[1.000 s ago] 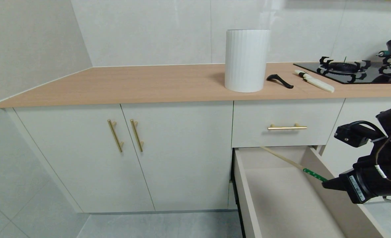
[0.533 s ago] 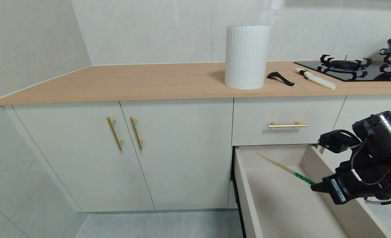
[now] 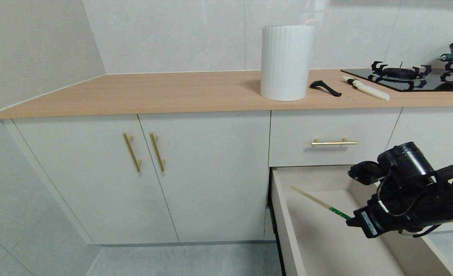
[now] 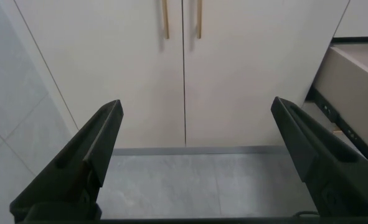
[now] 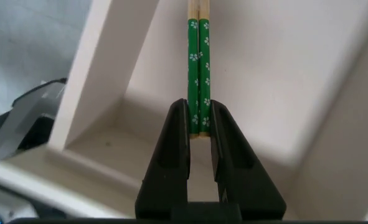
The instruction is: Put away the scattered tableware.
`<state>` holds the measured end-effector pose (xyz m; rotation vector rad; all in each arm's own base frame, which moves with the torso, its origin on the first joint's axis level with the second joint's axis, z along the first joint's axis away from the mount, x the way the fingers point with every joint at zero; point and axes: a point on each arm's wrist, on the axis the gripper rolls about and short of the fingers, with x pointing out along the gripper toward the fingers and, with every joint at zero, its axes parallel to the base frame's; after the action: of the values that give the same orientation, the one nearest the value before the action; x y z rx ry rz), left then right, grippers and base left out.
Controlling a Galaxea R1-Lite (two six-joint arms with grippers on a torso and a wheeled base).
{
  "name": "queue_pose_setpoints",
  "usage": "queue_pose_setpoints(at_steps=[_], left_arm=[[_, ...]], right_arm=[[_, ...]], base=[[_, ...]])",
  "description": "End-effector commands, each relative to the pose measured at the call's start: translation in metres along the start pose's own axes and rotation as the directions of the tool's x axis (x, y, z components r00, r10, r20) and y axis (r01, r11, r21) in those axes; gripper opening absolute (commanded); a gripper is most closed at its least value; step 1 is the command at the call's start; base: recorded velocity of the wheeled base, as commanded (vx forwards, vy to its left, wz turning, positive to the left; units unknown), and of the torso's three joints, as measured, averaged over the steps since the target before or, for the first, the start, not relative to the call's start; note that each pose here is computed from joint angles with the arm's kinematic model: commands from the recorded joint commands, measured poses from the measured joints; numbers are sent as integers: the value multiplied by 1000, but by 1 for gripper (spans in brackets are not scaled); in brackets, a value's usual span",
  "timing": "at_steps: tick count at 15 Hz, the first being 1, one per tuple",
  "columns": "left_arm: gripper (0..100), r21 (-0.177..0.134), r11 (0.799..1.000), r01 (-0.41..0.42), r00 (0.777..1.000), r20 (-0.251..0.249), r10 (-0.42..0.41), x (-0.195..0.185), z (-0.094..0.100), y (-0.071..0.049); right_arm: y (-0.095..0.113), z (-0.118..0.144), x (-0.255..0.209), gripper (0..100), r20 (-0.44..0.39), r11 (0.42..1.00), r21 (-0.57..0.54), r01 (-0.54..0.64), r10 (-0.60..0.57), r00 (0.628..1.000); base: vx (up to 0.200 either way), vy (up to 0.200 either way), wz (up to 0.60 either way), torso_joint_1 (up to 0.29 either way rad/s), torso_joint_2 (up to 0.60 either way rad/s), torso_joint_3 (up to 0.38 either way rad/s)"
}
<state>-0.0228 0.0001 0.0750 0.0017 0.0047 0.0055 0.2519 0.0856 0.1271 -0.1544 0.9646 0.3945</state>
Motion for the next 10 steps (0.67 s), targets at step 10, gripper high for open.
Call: queue_pose_setpoints(at_steps=[10], left_arm=[[100, 0, 1000, -1, 1000, 0, 1, 0, 0, 0]], right_arm=[[-1, 3, 146, 0, -192, 972, 164, 167, -135, 972]], base=[[0, 0, 0, 0, 0, 0]])
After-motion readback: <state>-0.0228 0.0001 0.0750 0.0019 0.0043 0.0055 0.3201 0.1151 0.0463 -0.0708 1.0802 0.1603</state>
